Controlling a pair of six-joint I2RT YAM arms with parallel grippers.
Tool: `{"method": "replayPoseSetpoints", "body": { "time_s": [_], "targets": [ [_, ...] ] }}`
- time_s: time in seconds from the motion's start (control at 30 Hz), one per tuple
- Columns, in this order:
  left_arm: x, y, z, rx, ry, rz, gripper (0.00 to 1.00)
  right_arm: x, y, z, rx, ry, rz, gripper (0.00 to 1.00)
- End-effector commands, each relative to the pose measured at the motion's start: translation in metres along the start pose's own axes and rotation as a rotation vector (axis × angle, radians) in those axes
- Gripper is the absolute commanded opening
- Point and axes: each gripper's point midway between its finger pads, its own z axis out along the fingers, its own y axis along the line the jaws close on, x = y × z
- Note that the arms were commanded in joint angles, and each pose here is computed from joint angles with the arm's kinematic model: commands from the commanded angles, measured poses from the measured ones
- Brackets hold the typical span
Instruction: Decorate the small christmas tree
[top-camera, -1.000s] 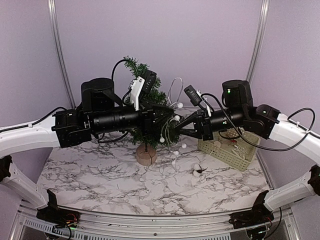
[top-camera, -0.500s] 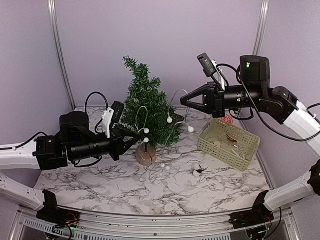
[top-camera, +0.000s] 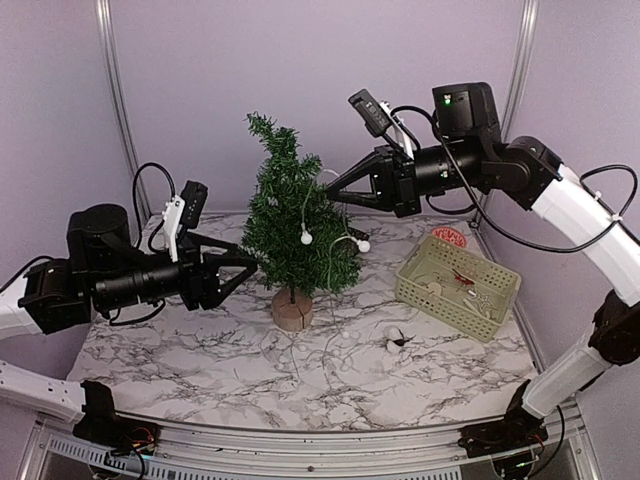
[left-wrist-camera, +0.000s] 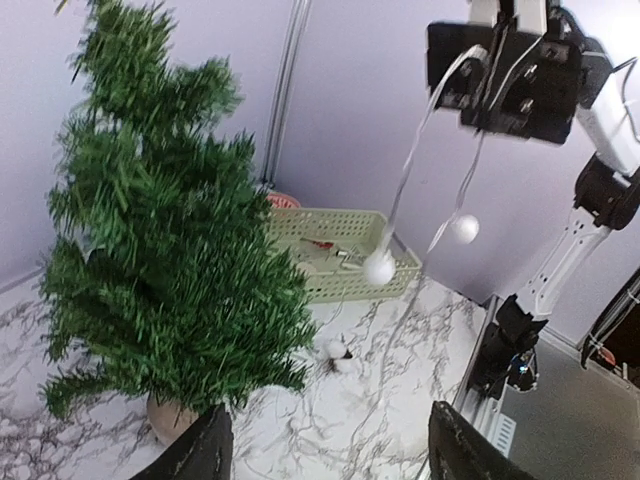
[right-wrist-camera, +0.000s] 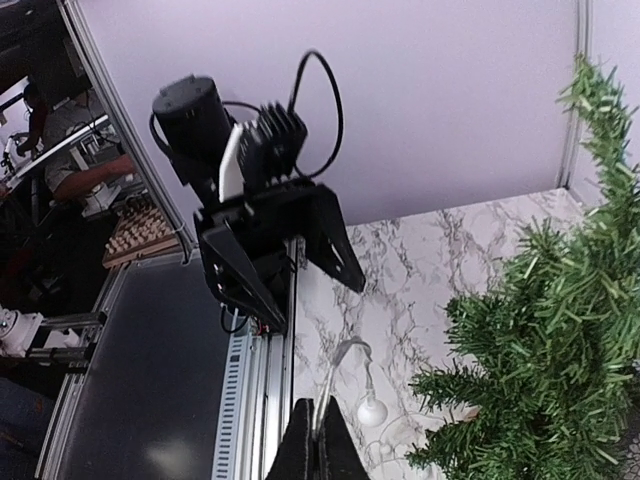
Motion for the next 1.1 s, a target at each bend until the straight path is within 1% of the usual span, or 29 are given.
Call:
{"method": "replayPoseSetpoints", "body": {
  "time_s": [0.0,0.03,0.13,0.37,0.43,0.47,0.5,0.63,0.67,0.7,0.73,0.8,0.83,0.87,0.9,0.93,0.97,1.0,1.03,1.07],
  "targets": [
    [-0.028,-0.034,0.0,0.144,0.027,0.127,0.67,0.008,0.017,0.008,-0.069,0.064,-0.05,0.0],
    [-0.039,-0.043,0.0,0.176,0.011,0.143,0.67,0.012,0.018,0.012,-0.073,0.079,-0.056,0.0],
    [-0.05,-0.054,0.006,0.217,0.016,0.189,0.68,0.022,0.022,0.021,-0.084,0.117,-0.066,0.0],
    [-0.05,-0.062,0.025,0.246,0.041,0.282,0.69,0.04,0.035,0.038,-0.125,0.177,-0.07,0.0],
    [-0.047,-0.066,0.029,0.266,0.053,0.294,0.66,0.042,0.036,0.039,-0.131,0.182,-0.069,0.0],
    [-0.046,-0.067,0.03,0.274,0.058,0.297,0.63,0.043,0.035,0.039,-0.129,0.184,-0.066,0.0],
    [-0.044,-0.069,0.03,0.284,0.061,0.301,0.55,0.044,0.035,0.038,-0.128,0.186,-0.066,0.0],
    [-0.043,-0.073,0.028,0.315,0.064,0.304,0.15,0.049,0.034,0.038,-0.116,0.192,-0.056,0.0],
    [-0.042,-0.074,0.028,0.319,0.066,0.304,0.1,0.051,0.033,0.038,-0.111,0.192,-0.052,0.0],
    [-0.042,-0.074,0.028,0.323,0.067,0.301,0.03,0.052,0.031,0.038,-0.103,0.192,-0.045,0.0],
    [-0.042,-0.074,0.028,0.324,0.068,0.295,0.0,0.054,0.029,0.038,-0.094,0.189,-0.036,0.0],
    [-0.043,-0.074,0.031,0.319,0.07,0.277,0.0,0.054,0.02,0.036,-0.06,0.172,-0.004,0.01],
    [-0.044,-0.072,0.033,0.305,0.071,0.267,0.0,0.055,0.011,0.033,-0.024,0.16,0.027,0.08],
    [-0.044,-0.069,0.035,0.289,0.07,0.265,0.0,0.058,0.001,0.028,0.013,0.151,0.064,0.19],
    [-0.044,-0.064,0.037,0.265,0.073,0.232,0.0,0.062,-0.007,0.021,0.041,0.137,0.1,0.3],
    [-0.044,-0.059,0.04,0.239,0.073,0.211,0.0,0.066,-0.018,0.012,0.083,0.12,0.15,0.47],
    [-0.043,-0.053,0.043,0.215,0.077,0.191,0.0,0.073,-0.024,0.004,0.122,0.107,0.184,0.59],
    [-0.041,-0.046,0.046,0.194,0.082,0.172,0.0,0.076,-0.024,-0.008,0.167,0.08,0.211,0.67],
    [-0.04,-0.041,0.048,0.178,0.084,0.152,0.0,0.088,-0.029,-0.015,0.214,0.072,0.245,0.71],
    [-0.038,-0.035,0.049,0.165,0.084,0.135,0.0,0.099,-0.033,-0.024,0.254,0.063,0.279,0.73]
  ]
}}
